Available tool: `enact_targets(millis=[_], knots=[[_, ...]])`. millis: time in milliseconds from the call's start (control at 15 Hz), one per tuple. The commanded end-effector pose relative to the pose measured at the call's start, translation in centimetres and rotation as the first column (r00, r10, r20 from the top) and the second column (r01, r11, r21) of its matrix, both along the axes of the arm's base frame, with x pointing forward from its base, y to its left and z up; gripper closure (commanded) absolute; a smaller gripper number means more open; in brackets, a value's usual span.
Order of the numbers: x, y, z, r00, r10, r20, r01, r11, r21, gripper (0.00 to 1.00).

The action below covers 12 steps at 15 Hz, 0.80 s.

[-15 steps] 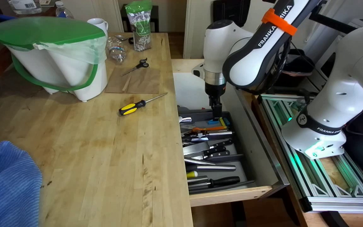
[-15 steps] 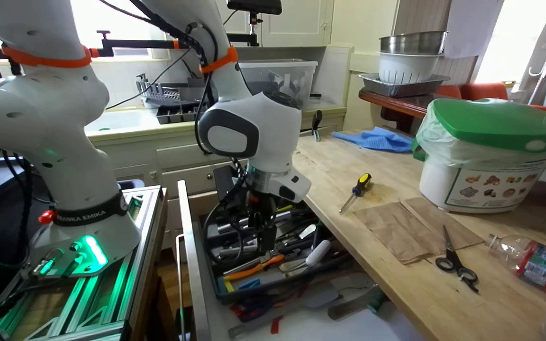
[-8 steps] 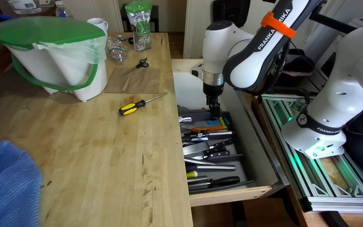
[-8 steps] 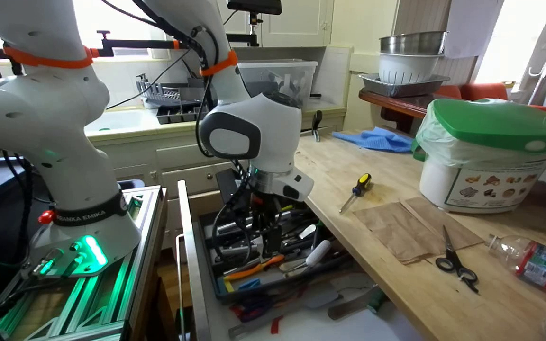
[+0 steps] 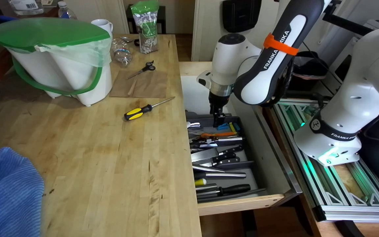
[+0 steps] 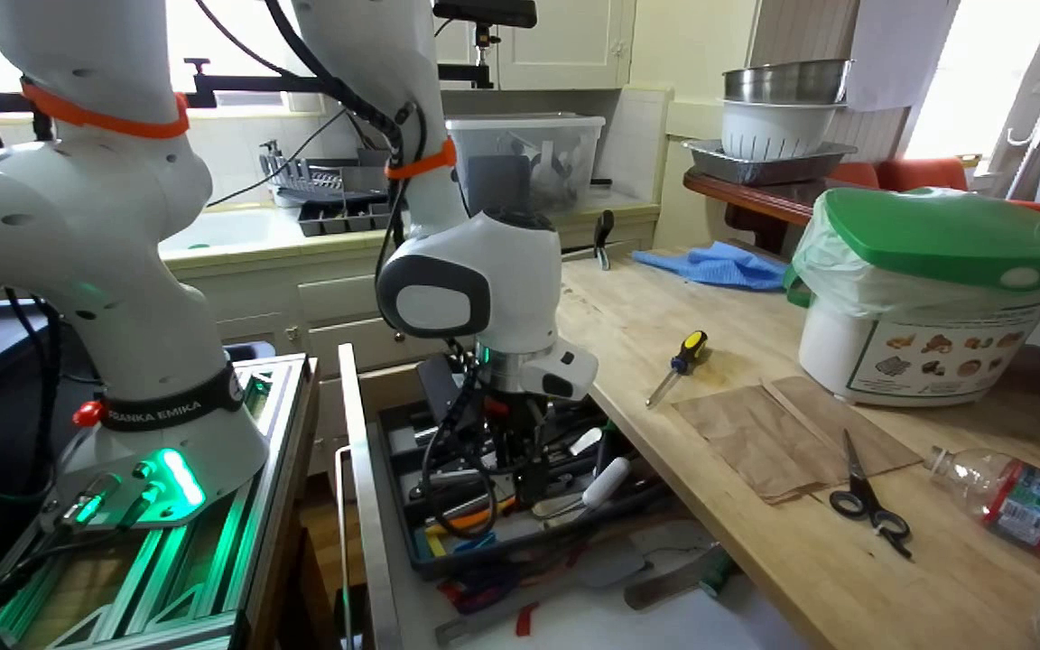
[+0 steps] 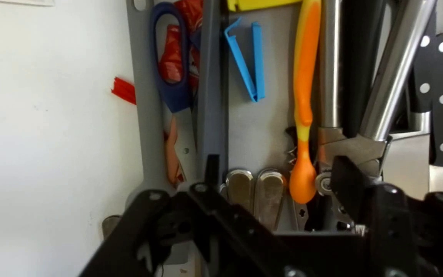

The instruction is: Remove the orange object from the drawer and put it on the table

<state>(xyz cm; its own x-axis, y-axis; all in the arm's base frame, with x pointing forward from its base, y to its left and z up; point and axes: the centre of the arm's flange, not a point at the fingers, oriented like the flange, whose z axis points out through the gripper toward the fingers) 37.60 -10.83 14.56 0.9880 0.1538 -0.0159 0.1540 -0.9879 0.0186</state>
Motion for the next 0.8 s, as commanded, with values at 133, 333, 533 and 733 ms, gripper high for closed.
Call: enact_targets(millis=[133, 333, 533, 733], knots=[[0.2, 1.2, -3.8, 0.999, 0.039, 0.002, -0.039, 0.999, 0.014, 0.53], [0.0, 1.2, -4.9, 0.998, 0.056, 0.002, -0.056, 0.998, 0.008, 0.54], [-0.2, 1.2, -6.1, 0.997, 0.076, 0.003, -0.076, 0.997, 0.009, 0.53], [-0.1, 1.3, -6.7, 0.995, 0.101, 0.018, -0.101, 0.995, 0.007, 0.55]])
